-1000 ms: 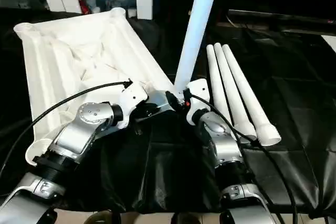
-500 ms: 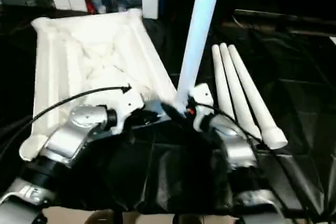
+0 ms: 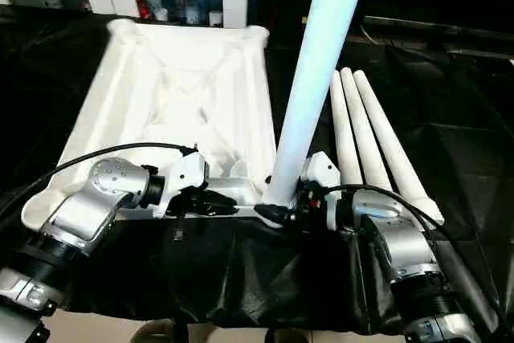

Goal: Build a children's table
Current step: Rotate leg to tighten

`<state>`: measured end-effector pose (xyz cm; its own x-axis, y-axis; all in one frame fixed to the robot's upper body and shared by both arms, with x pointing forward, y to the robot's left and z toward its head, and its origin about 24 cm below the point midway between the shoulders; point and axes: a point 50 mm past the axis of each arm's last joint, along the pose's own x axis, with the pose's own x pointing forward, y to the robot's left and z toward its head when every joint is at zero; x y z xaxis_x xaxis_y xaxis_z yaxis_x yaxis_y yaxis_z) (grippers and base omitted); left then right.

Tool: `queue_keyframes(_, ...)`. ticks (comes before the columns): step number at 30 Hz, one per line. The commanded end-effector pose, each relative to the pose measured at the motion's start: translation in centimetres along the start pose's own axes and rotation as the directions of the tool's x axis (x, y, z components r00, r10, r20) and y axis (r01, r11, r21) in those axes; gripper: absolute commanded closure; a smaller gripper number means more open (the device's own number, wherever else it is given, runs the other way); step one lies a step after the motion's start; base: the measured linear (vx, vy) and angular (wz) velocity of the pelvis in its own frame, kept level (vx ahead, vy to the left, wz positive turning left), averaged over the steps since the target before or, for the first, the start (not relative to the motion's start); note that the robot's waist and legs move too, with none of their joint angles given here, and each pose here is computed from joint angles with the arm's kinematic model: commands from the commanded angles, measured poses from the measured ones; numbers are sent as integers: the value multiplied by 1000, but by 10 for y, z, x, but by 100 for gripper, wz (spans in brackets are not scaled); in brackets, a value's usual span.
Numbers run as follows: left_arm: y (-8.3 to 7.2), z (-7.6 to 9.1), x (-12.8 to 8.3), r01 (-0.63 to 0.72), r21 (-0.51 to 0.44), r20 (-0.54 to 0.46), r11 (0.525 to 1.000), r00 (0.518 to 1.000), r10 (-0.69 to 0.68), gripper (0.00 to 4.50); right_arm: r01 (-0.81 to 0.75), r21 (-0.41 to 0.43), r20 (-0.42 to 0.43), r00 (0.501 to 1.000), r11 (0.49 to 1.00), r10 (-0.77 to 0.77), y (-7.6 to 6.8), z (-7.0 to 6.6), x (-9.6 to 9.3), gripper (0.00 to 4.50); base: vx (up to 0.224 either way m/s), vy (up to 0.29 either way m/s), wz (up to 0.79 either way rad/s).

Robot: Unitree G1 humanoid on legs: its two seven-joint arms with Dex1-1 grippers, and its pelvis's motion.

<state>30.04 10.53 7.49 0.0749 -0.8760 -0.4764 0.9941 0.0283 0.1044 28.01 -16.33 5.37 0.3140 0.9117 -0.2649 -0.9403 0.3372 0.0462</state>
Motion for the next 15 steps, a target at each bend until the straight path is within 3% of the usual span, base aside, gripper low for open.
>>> queue_keyframes(1,4,3,2,-11,12,-1,1000,1000,11,450,-141,5,1,990,990,141,17,-2,13,162,0,0,0)
queue_keyframes(7,6,3,1,-65,5,6,998,998,65,450,-20,8,30,999,1000,20,12,-4,27,171,0,0,0)
queue_keyframes(10,11,5,5,-153,-23,28,988,988,154,450,172,30,37,984,985,-173,-1,-7,39,172,0,0,0)
queue_keyframes(12,16,10,8,-243,-61,60,968,967,247,450,294,123,89,948,948,-306,-11,-5,51,172,0,0,0)
queue_keyframes(15,22,15,15,-355,-107,63,929,930,363,450,409,202,94,896,890,-433,-19,-4,67,173,0,0,0)
